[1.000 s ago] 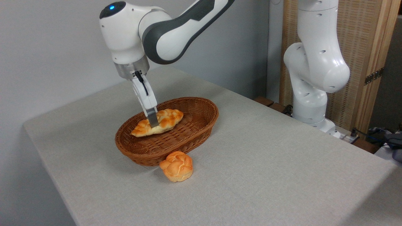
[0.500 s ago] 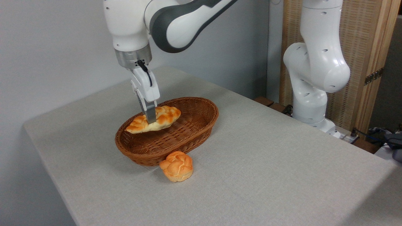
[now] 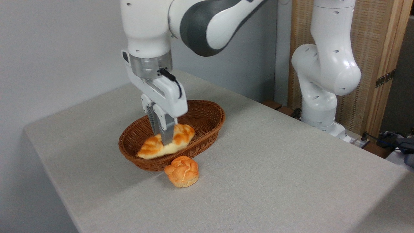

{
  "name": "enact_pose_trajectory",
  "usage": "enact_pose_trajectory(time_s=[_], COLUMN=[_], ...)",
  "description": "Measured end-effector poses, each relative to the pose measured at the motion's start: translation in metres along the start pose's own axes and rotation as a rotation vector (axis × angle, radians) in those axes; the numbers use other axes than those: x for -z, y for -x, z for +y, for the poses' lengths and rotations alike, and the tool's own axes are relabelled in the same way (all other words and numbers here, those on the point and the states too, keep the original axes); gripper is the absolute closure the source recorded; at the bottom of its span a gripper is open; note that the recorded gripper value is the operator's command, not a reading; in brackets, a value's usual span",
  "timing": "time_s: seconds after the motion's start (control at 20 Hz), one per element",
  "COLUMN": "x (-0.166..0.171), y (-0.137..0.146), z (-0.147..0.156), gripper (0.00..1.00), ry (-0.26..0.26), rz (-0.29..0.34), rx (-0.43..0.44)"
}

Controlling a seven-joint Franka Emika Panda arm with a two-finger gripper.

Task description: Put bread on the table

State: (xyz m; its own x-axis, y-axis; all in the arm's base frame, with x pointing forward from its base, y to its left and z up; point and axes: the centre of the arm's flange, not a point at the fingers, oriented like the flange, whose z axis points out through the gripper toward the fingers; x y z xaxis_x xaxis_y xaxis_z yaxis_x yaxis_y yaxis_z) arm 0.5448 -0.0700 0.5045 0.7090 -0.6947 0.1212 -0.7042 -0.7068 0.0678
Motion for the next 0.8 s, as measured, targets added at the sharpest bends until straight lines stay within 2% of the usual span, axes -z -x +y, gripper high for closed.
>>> enact_pose_trajectory(time_s=[0.15, 0.2, 0.25, 0.35, 0.5, 0.65, 0.8], x=[0.002, 0.002, 0.001, 0.001, -0.001, -0.004, -0.005], y=[0.015, 0.023, 0.032, 0.044, 0.057, 0.063, 0.063], z=[-0.018, -0.024, -0.031, -0.042, -0.053, -0.058, -0.059], gripper=[0.71, 0.65, 0.44, 0.13, 0.10, 0.00, 0.00], ry=[-0.015, -0.013, -0.009, -0.006, -0.011, -0.029, -0.032], rz=[-0.014, -0.033, -0.054, -0.076, -0.094, -0.125, -0.132], rx=[0.007, -0.006, -0.021, -0.038, -0.048, -0.051, -0.053])
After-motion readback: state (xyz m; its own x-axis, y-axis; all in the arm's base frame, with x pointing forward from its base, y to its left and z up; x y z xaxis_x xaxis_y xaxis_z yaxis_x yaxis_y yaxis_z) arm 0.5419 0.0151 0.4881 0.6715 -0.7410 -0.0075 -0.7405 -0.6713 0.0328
